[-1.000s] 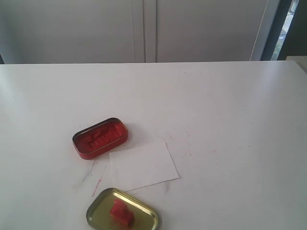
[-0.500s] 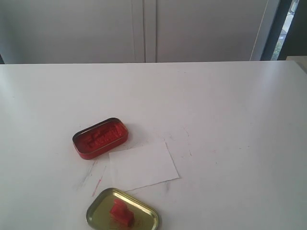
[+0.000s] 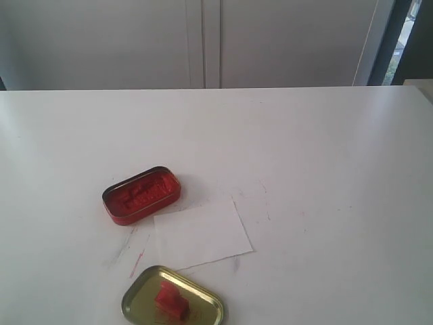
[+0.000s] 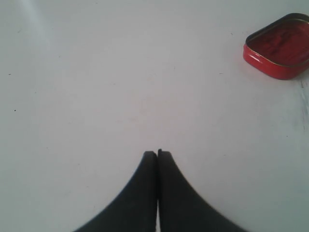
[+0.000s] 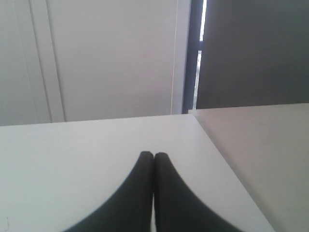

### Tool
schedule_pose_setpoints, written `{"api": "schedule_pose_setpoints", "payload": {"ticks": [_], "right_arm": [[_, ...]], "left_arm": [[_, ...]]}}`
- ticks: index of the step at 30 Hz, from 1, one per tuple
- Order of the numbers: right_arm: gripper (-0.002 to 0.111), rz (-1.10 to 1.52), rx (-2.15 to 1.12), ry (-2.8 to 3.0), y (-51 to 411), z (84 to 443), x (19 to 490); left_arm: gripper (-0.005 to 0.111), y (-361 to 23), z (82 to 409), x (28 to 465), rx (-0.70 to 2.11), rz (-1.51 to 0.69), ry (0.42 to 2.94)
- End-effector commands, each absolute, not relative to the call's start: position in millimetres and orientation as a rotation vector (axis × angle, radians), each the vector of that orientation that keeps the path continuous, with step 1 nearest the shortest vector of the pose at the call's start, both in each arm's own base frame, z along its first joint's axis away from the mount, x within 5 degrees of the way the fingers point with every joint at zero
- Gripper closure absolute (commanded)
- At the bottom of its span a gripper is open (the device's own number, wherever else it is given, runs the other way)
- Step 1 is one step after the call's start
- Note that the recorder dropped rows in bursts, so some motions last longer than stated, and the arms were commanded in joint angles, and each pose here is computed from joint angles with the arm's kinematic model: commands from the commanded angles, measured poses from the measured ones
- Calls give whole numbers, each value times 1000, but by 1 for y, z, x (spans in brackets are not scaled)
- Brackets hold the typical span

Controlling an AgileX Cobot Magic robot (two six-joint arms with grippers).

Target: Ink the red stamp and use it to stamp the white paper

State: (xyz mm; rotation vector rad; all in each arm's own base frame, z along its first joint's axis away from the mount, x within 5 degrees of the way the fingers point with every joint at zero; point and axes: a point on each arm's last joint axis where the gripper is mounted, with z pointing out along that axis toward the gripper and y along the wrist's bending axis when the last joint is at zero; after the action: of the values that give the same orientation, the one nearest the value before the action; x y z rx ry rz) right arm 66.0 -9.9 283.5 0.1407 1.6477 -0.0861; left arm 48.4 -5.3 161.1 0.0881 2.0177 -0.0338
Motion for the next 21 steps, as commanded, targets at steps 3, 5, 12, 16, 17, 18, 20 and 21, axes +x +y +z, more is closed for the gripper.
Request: {"api": "schedule_pose_setpoints", "payload": {"ticks": [3, 5, 12, 16, 17, 18, 20, 21], "right_arm": [[108, -80, 172, 1817, -12, 298, 81], [108, -81, 181, 1879, -13, 302, 86], [108, -84, 208, 2068, -17, 314, 108], [108, -95, 196, 2083, -18, 317, 115], [108, -97, 194, 2080, -18, 317, 115], [108, -97, 194, 2080, -18, 317, 115], [108, -97, 194, 2082, -18, 317, 115], [108, -97, 195, 2084, -18, 317, 115]], "left_arm": [[107, -5, 158, 48, 82, -38, 2029], [107, -5, 158, 48, 82, -38, 2029], [107, -5, 158, 48, 82, -38, 2029], [107, -5, 158, 48, 82, -38, 2029], [107, -5, 158, 48, 82, -38, 2029], [107, -5, 158, 48, 82, -38, 2029], [107, -5, 158, 48, 82, -38, 2029], [107, -5, 158, 48, 82, -38, 2029]]}}
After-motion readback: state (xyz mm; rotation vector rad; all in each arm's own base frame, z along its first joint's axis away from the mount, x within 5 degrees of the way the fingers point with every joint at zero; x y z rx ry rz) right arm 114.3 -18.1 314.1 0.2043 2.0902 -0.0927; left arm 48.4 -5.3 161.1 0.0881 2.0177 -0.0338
